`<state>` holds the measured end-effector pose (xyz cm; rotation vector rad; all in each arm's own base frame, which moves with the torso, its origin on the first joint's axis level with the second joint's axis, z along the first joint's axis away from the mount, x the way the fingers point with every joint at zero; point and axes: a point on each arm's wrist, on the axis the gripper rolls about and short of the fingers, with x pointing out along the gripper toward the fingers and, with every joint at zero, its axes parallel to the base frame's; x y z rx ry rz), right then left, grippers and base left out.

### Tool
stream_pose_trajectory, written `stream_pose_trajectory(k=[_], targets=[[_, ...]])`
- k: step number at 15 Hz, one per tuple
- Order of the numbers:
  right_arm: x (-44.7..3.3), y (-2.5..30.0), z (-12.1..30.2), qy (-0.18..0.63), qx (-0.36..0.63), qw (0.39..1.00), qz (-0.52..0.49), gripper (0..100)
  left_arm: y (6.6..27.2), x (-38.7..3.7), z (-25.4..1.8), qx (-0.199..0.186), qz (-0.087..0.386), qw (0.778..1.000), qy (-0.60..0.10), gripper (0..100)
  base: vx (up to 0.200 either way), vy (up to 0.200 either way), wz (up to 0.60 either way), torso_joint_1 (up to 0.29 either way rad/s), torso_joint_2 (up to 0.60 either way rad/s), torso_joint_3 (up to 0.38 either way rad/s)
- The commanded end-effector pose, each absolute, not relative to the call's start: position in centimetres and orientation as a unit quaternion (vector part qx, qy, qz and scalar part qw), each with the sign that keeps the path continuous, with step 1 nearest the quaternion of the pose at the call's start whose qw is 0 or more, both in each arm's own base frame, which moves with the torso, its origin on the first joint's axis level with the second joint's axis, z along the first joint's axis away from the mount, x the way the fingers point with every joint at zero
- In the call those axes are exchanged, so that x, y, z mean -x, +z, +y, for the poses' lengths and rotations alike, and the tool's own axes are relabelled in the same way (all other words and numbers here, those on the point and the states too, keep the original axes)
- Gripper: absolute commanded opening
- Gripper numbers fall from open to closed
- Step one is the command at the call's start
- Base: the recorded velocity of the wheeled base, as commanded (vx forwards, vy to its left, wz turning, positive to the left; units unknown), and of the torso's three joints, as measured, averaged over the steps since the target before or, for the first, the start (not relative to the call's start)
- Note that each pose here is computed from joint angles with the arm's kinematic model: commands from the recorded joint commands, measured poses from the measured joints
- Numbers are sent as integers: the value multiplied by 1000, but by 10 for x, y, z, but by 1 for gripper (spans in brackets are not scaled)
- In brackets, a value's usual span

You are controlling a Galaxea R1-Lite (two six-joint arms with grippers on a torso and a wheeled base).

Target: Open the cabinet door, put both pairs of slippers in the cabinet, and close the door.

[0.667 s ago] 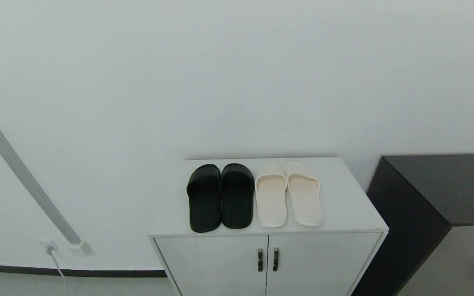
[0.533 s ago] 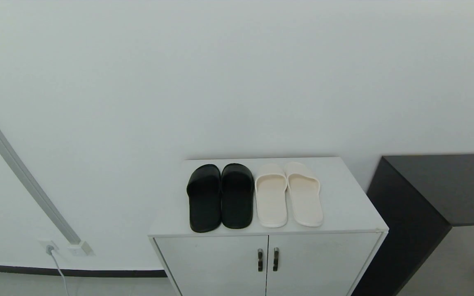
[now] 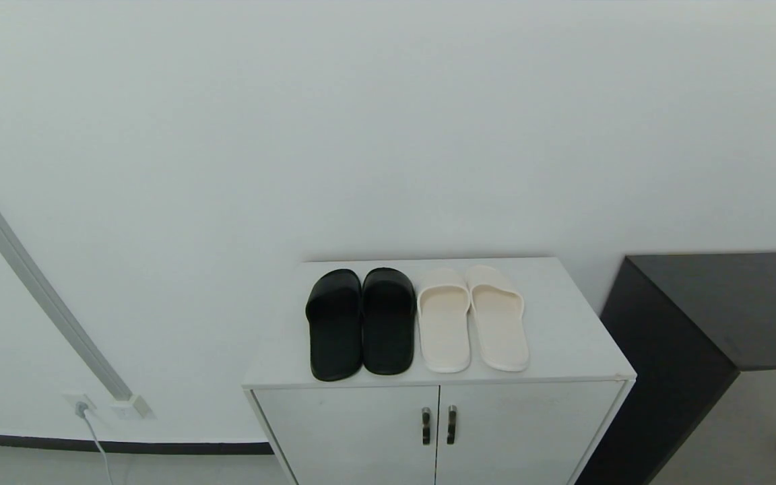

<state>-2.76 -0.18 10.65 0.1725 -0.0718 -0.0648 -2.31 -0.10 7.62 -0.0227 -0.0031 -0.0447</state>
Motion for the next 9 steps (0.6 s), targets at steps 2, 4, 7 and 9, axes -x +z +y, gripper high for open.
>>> stream_pose_trajectory(k=[2,4,7,9], targets=[[-1,127,0,30,-92,992,78,100,76,23,-1,11,-1,1000,-22,0,0,0,0,0,0,0],[-20,131,3,65,-92,986,126,100,76,23,-1,11,-1,1000,-22,0,0,0,0,0,0,0],[-61,142,11,109,-85,977,160,100,76,23,-1,11,-1,1000,-23,0,0,0,0,0,0,0],[-87,148,24,152,-70,973,163,100,76,23,-1,11,-1,1000,-21,0,0,0,0,0,0,0]])
